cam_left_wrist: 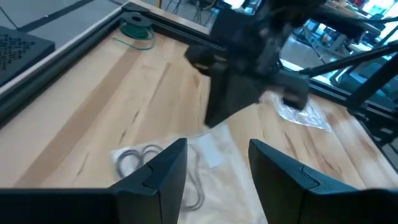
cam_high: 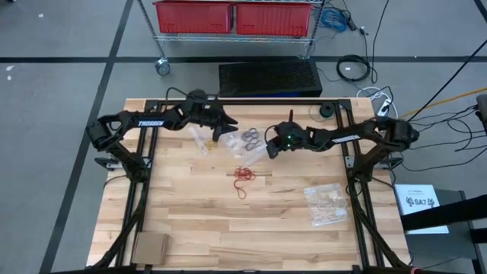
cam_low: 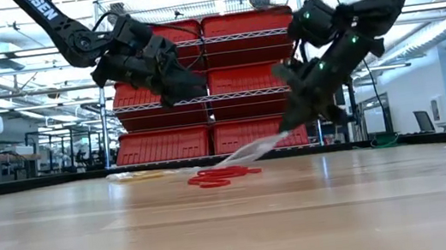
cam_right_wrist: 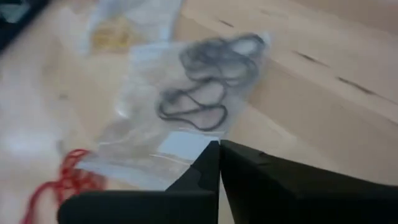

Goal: Sort rubber bands
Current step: Close the top right transparent zip bag

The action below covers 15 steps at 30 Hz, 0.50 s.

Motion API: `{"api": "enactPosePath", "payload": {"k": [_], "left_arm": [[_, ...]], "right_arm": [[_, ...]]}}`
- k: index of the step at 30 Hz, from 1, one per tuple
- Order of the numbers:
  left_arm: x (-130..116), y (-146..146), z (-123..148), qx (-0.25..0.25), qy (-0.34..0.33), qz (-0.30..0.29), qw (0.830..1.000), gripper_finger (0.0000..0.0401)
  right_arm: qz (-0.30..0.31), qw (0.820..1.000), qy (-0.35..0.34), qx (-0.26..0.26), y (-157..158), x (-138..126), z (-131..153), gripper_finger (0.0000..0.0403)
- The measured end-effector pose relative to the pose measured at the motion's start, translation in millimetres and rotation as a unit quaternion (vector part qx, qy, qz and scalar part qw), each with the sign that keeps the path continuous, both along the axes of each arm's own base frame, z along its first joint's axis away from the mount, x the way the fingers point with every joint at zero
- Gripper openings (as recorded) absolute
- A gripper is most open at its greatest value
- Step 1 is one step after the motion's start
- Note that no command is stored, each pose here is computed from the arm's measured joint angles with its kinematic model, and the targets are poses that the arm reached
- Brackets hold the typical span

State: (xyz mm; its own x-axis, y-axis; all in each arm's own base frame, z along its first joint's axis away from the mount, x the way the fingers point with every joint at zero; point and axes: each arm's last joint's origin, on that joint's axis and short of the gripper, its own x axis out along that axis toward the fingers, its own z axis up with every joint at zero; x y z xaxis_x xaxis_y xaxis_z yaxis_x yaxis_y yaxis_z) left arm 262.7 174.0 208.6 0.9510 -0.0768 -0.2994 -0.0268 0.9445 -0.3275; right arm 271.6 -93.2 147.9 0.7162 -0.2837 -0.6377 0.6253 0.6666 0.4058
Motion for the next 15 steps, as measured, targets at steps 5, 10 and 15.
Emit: {"api": "enactPosePath", "payload": {"k": [5,10,15], "left_arm": [[-1,1,0,0.019,-0.001,-0.002,1.000,0.0176],[6,-8,0,0.071,-0.002,-0.013,0.997,0.0176],[10,-9,4,0.098,-0.009,0.019,0.995,0.0176]], "right_arm": [[0.027,0.999,-0.029,-0.029,1,-3,23,0.0001],[0.078,0.994,-0.020,-0.074,1,0,51,0.0000],[0.129,0.983,0.045,-0.121,-5,5,77,0.0000]]}}
